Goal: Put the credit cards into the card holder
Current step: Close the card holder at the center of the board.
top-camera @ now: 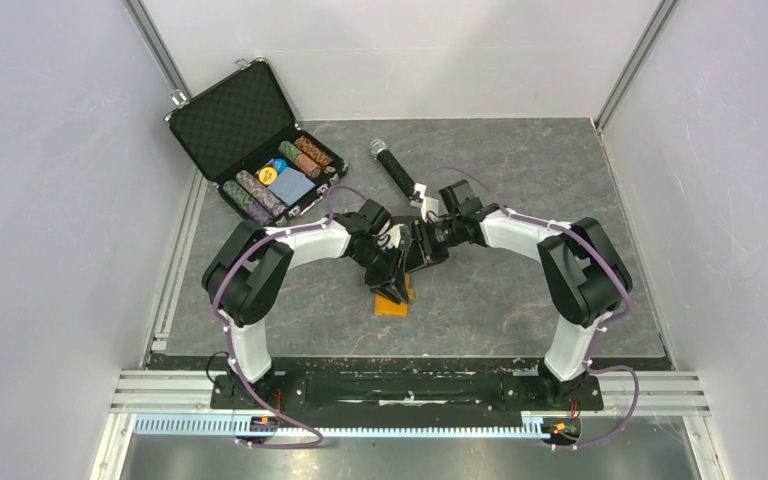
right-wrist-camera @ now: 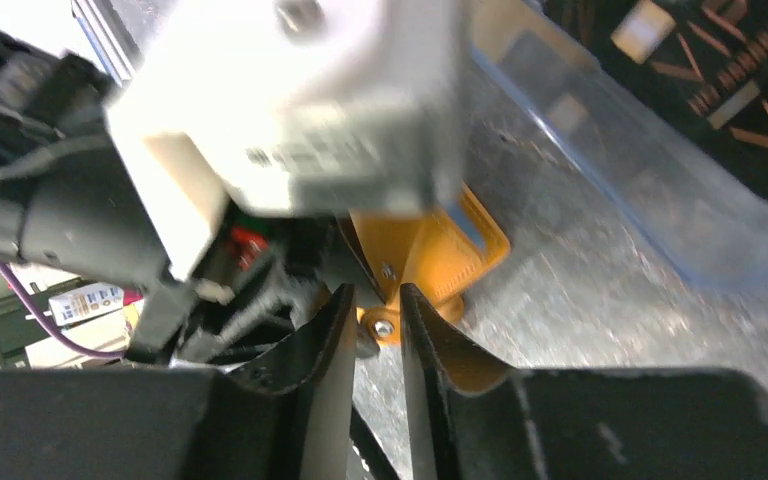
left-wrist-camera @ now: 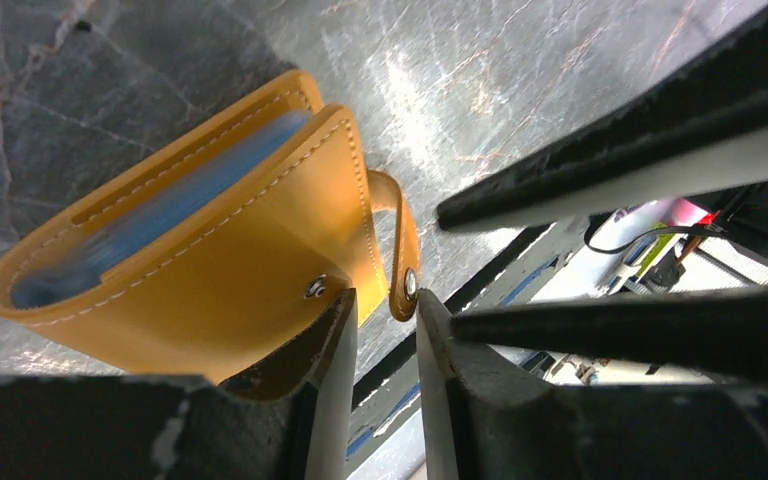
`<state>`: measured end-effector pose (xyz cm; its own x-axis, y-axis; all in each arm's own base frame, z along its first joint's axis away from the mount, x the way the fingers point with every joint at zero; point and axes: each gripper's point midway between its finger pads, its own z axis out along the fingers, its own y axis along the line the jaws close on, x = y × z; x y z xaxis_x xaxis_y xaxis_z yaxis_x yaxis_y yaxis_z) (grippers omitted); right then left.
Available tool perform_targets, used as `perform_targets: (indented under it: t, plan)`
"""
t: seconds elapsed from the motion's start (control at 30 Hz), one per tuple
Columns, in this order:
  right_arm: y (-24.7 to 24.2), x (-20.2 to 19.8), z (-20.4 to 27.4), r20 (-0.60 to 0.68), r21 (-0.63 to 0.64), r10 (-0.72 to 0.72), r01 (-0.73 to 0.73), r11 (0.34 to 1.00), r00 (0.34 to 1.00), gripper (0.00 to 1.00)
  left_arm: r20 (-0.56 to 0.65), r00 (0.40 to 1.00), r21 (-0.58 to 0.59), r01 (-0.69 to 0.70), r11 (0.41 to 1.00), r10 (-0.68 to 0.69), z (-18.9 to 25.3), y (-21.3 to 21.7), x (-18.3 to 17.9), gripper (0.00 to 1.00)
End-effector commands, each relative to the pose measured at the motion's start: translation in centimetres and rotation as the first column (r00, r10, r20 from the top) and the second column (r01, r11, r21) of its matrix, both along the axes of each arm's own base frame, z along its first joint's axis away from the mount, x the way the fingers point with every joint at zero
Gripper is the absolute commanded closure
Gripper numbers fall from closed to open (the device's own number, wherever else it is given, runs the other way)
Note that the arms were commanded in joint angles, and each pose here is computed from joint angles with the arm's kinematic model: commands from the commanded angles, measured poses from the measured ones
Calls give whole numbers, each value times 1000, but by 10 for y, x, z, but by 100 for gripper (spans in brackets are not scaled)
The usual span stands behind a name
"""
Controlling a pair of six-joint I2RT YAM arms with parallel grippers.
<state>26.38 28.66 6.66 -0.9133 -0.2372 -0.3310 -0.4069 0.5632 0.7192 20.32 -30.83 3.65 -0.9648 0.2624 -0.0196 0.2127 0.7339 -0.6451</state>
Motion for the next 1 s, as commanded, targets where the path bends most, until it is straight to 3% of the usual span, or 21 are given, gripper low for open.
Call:
perform_targets:
  t: [0.0,0.23,0.5,0.8,0.97]
  plan:
    - [32,15,8,60,41,31,-34,999,998,78,24,1000,-13,-5,1000,5,6,2,-4,64]
    - [29,8,-37,31,-83,15,-12,996,999,90,98,992,-86,-77,993,86,30,-2,8,60]
    - [19,0,-46,24,-123,6,-3,992,1000,92,91,973,-162,-193,968,210,37,-12,21,62]
    - [21,3,-42,30,-116,-1,4,993,1000,92,122,954,-23,-273,962,274,18,7,27,79]
    - [22,2,-41,28,-111,4,0,994,1000,92,136,952,-4,-277,961,275,15,11,28,87]
